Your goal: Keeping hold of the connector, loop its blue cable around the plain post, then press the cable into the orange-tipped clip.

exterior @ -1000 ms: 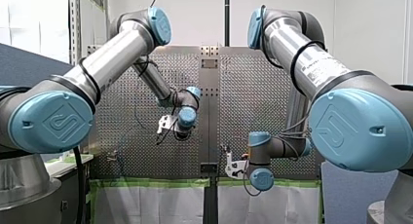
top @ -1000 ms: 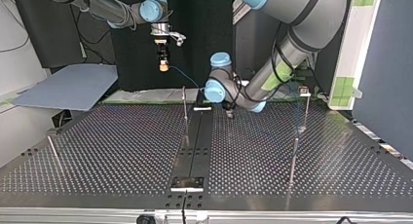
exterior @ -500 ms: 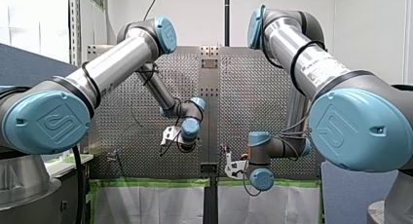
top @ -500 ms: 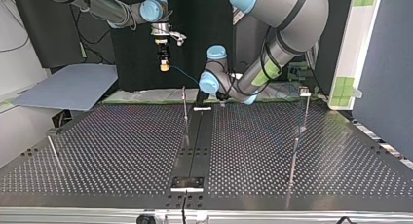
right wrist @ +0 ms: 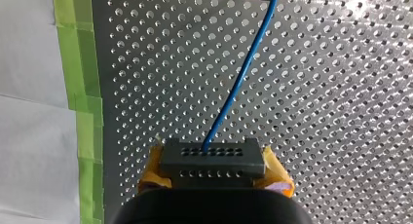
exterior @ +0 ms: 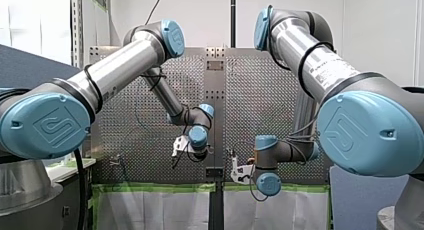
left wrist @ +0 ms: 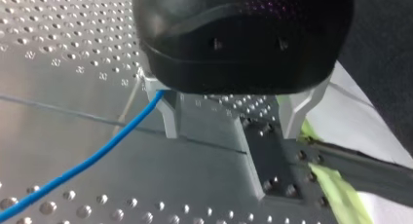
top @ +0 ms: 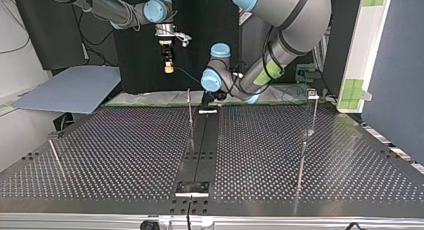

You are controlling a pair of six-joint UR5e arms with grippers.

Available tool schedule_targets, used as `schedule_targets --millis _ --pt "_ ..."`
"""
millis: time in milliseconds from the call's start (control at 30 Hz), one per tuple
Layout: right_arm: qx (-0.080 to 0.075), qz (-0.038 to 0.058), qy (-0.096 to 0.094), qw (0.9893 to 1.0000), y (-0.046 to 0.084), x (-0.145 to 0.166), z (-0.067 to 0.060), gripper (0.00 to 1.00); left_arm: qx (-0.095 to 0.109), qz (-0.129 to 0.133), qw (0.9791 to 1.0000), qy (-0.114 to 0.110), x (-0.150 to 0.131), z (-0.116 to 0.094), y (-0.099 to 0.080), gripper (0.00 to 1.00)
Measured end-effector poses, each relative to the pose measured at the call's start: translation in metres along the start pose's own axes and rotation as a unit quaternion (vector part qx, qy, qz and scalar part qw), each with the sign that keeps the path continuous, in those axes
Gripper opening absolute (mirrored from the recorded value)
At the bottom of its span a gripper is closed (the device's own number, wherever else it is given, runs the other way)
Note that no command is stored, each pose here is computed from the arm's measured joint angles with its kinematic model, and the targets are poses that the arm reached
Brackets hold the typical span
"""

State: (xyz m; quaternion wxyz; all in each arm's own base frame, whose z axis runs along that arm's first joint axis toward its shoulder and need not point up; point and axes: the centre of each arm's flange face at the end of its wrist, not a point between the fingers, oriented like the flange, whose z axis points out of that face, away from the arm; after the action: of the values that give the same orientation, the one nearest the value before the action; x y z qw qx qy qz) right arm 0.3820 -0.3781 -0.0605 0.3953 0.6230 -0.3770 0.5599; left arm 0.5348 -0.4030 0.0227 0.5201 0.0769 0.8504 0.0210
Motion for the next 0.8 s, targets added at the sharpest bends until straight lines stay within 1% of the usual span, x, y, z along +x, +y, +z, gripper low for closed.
schedule_targets --millis 100,200,367,500,667,800 --pt "0.001 -0.0018 0.000 1.0000 0.000 0.000 0.001 0.00 0.006 -0.008 0.9999 0.002 0.003 -0.001 -0.002 1.00" --pt "0.002 -0.0053 -0.004 1.0000 -0.001 0.000 0.002 0.00 0.016 -0.020 0.9997 0.002 0.006 -0.002 -0.003 1.00" --pt "0.003 -0.0095 -0.007 0.9999 -0.001 0.000 0.002 0.00 0.037 -0.039 0.9985 -0.002 0.010 -0.002 -0.007 1.00" --pt "0.004 -0.0107 -0.007 0.9999 -0.001 0.000 0.002 0.00 0.049 -0.051 0.9975 -0.003 0.010 -0.002 -0.010 1.00" --pt "0.007 -0.0117 -0.006 0.9999 -0.001 0.000 0.003 0.00 0.065 -0.077 0.9949 -0.005 0.009 0.000 -0.012 1.00" --pt "0.011 -0.0144 -0.008 0.9998 -0.002 0.000 0.003 0.00 0.069 -0.096 0.9929 -0.005 0.009 0.000 -0.013 1.00"
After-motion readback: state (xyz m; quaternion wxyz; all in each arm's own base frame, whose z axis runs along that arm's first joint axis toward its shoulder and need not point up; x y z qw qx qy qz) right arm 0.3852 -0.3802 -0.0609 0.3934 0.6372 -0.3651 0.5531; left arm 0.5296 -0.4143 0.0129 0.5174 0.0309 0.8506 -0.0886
